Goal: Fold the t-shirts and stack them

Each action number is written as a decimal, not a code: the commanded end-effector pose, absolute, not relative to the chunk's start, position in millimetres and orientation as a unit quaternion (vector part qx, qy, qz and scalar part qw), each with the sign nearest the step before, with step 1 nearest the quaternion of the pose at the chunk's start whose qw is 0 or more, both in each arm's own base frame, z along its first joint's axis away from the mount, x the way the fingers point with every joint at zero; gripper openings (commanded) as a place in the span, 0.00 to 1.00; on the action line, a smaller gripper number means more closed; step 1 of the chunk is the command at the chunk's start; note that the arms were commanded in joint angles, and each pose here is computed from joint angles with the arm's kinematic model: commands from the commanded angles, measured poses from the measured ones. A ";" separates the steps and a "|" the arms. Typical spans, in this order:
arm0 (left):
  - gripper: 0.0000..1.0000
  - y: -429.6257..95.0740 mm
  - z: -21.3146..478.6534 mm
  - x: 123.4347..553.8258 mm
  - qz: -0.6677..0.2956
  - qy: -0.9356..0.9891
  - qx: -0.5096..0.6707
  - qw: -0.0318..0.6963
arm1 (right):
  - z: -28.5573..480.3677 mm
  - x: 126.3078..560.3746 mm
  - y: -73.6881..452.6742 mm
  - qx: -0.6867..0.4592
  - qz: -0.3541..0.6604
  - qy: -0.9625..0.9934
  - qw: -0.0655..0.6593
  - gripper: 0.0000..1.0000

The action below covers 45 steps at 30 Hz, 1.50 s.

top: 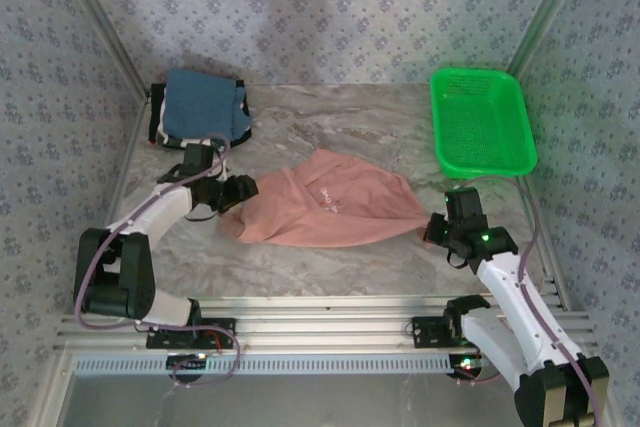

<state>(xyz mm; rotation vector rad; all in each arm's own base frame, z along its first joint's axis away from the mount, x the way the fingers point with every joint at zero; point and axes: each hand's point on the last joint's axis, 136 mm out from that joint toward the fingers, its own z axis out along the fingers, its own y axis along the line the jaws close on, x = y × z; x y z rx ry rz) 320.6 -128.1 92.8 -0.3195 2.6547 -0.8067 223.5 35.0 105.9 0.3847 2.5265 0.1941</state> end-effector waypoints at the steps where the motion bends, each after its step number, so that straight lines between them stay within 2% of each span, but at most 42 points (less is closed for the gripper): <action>1: 0.53 -155.7 97.3 304.8 -0.329 0.925 -0.076 0.177 | 101.7 223.5 32.2 0.157 0.071 0.943 0.286 0.00; 3: 0.48 -172.7 88.6 284.5 -0.338 0.925 -0.044 0.170 | 99.3 224.5 30.2 0.160 0.065 0.942 0.286 0.00; 8: 0.23 -186.2 53.7 236.0 -0.307 0.942 0.006 0.139 | 100.9 230.0 30.3 0.164 0.065 0.941 0.290 0.00; 13: 0.17 -158.4 44.2 221.2 -0.250 0.955 -0.001 0.159 | 107.1 232.2 29.3 0.166 0.065 0.939 0.296 0.00; 16: 0.21 -151.6 54.6 221.5 -0.244 0.951 -0.008 0.188 | 107.1 232.5 28.5 0.166 0.063 0.938 0.296 0.00; 20: 0.43 -132.6 73.7 229.5 -0.228 0.943 -0.047 0.238 | 104.0 233.0 28.1 0.168 0.063 0.939 0.294 0.00; 25: 0.53 -110.9 95.6 245.9 -0.247 0.922 -0.111 0.278 | 100.5 233.1 26.6 0.170 0.064 0.939 0.292 0.00; 37: 0.54 -122.0 97.0 301.2 -0.302 0.910 -0.120 0.258 | 95.9 232.0 28.0 0.165 0.070 0.941 0.287 0.00; 45: 0.48 -128.9 81.7 335.3 -0.303 0.917 -0.114 0.234 | 96.4 231.8 27.7 0.161 0.069 0.942 0.287 0.00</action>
